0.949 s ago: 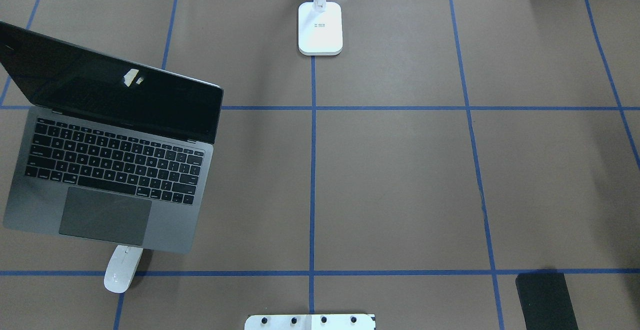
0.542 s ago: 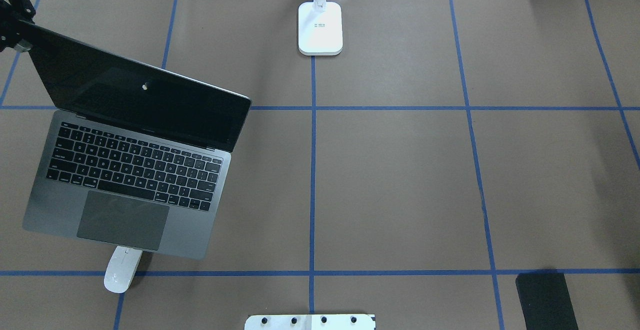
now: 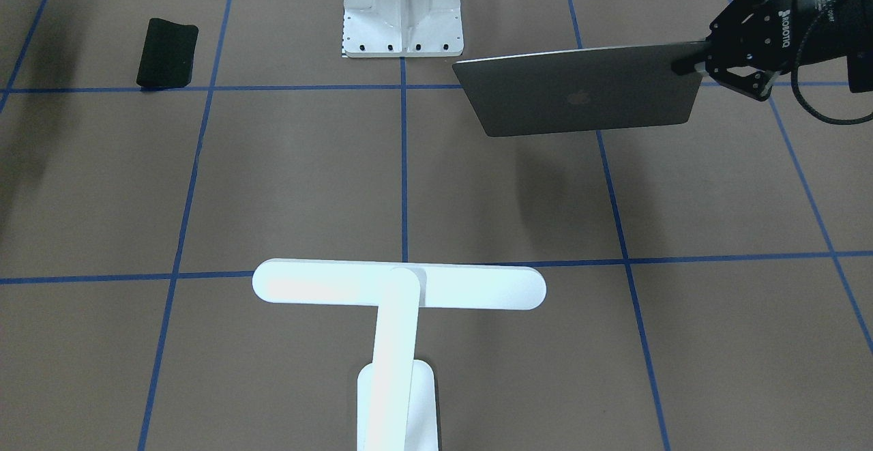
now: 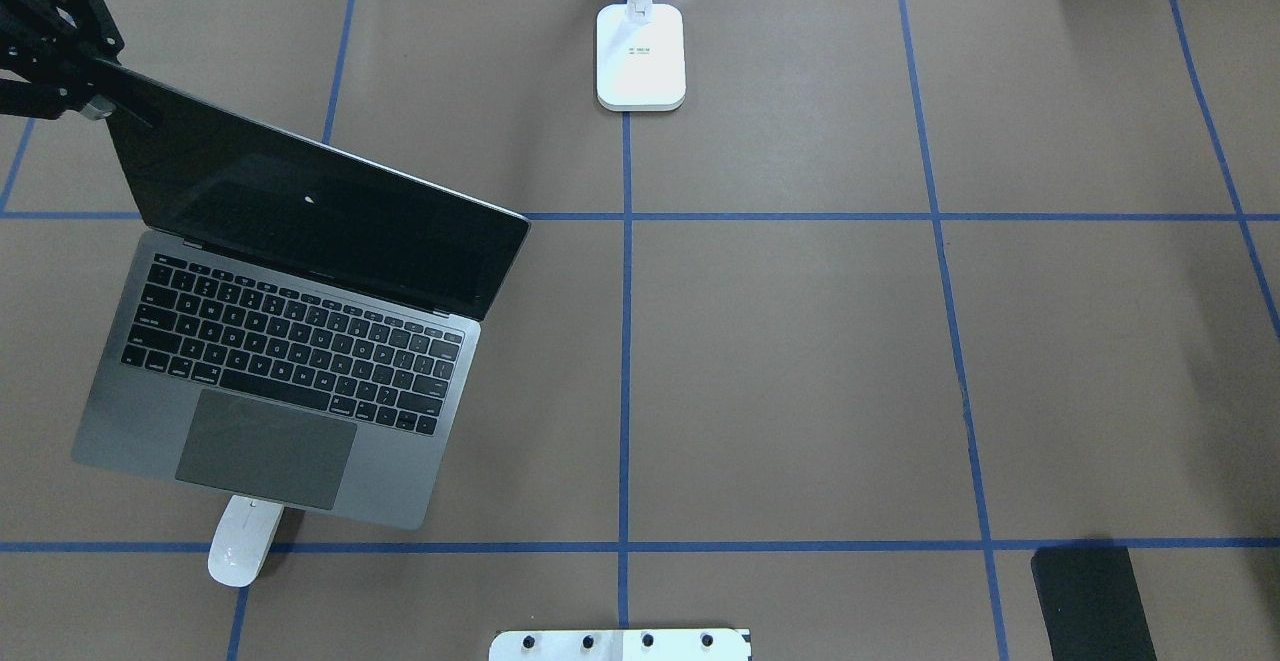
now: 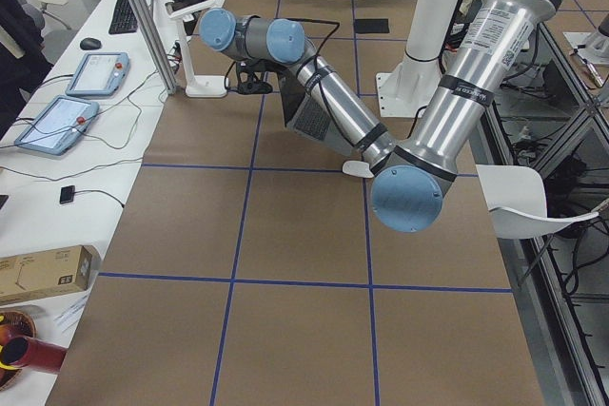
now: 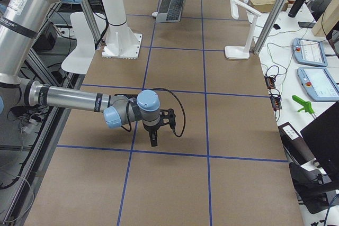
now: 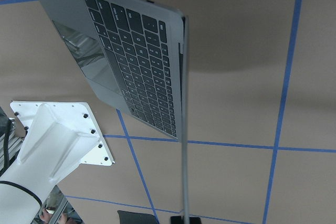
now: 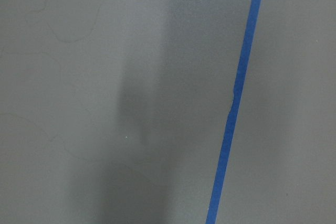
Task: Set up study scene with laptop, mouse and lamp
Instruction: 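Swing the held laptop away from the mouse toward the table center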
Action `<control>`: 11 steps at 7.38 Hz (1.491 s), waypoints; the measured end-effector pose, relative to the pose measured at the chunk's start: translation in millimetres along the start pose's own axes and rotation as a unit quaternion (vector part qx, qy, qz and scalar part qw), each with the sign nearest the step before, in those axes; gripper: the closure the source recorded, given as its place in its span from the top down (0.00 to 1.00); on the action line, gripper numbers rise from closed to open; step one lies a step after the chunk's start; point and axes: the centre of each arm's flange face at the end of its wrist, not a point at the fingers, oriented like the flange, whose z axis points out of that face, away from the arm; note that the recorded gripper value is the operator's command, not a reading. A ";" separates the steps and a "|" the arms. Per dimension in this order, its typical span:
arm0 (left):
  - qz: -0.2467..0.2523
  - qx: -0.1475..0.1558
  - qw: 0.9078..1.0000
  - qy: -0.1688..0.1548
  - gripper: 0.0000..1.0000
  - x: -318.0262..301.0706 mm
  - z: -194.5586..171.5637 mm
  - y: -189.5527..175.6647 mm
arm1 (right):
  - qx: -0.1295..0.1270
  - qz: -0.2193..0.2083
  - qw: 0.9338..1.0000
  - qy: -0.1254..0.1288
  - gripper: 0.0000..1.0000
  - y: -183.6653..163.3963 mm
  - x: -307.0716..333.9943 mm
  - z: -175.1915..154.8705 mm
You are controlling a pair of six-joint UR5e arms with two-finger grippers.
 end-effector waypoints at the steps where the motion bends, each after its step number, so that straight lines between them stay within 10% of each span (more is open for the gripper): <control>1: -0.001 -0.003 1.000 -0.004 0.00 1.9 4.2 1.4 | 0.000 0.000 1.000 0.000 1.00 0.1 0.0 0.0; 11: -0.017 -0.022 0.999 -0.025 0.00 35.8 23.4 24.3 | -0.002 0.002 1.000 -0.002 1.00 1.4 0.2 0.3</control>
